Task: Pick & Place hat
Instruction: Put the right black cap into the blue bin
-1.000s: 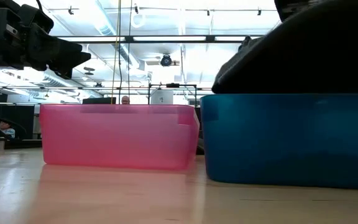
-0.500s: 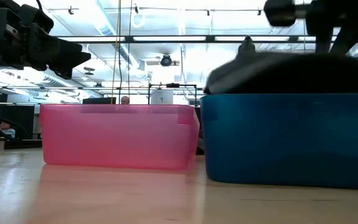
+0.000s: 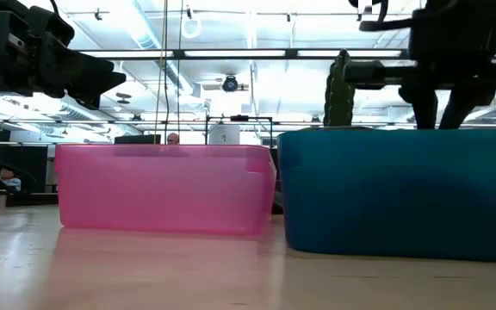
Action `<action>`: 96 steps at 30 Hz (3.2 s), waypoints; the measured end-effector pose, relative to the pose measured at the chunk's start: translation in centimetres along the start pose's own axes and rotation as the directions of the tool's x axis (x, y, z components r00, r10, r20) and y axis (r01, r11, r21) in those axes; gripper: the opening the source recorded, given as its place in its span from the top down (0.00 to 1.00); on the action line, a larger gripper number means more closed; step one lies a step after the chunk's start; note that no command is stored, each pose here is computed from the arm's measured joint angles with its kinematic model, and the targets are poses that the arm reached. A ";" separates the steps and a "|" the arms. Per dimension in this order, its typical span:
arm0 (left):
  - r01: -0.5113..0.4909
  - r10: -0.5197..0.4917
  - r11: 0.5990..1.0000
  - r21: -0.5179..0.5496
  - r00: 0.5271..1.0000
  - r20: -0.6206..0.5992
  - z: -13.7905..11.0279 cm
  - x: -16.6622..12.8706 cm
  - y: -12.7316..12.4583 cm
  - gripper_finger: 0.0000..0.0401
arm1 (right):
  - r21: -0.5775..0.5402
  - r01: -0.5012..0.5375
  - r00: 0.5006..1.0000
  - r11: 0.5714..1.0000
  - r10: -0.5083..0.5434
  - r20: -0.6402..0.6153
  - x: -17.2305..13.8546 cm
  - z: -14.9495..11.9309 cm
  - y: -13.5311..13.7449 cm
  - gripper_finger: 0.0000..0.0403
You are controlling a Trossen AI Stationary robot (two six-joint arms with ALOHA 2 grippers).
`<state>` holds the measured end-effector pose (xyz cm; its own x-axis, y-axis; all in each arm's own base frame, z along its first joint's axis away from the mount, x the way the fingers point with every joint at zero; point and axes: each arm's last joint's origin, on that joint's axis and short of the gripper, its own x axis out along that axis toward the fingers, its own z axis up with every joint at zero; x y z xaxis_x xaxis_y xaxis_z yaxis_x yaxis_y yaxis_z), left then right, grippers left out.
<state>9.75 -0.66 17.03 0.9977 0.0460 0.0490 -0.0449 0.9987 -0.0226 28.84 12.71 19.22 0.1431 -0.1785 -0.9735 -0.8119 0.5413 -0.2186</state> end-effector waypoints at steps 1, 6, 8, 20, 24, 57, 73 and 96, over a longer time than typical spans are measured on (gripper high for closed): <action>0.000 0.000 1.000 0.000 1.000 0.000 0.0 0.0 0.0 0.57 | -0.005 -0.003 1.000 1.000 0.003 -0.003 0.1 0.0 0.0 1.00; 0.000 0.000 1.000 0.000 1.000 0.000 0.0 0.0 0.0 0.57 | 0.023 -0.031 0.999 0.999 0.031 0.007 0.4 0.2 0.1 1.00; 0.000 0.000 1.000 0.000 1.000 0.000 0.0 0.0 0.0 0.57 | 0.050 -0.031 0.999 0.998 0.031 0.007 0.3 0.2 0.1 0.98; 0.000 0.000 1.000 0.000 1.000 0.000 0.0 0.0 0.0 0.57 | 0.104 -0.031 0.999 0.994 0.029 0.022 0.0 0.1 0.1 0.81; 0.000 0.000 1.000 0.000 1.000 0.000 0.0 0.0 0.0 0.57 | 0.139 -0.019 0.998 0.990 0.011 0.057 -1.0 -0.2 0.0 0.75; 0.000 0.000 1.000 0.000 1.000 0.000 0.0 0.0 0.0 0.57 | 0.772 -0.078 0.791 0.631 -0.432 0.434 -6.3 -0.5 -5.7 0.74; 0.000 0.000 1.000 0.000 1.000 0.000 0.0 0.0 0.0 0.57 | 0.815 -0.116 0.879 0.568 -0.324 0.350 -1.1 -0.4 -7.7 0.99; 0.000 0.000 1.000 0.000 1.000 0.000 0.0 0.0 0.0 0.57 | 0.882 -0.126 0.958 0.454 -0.176 0.227 4.2 -0.5 -8.1 1.00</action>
<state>9.75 -0.66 17.03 0.9978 0.0458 0.0489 -0.0447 0.9987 -0.0228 35.74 7.22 16.92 0.4082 -0.0794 -0.9094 0.1121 0.9930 -0.0364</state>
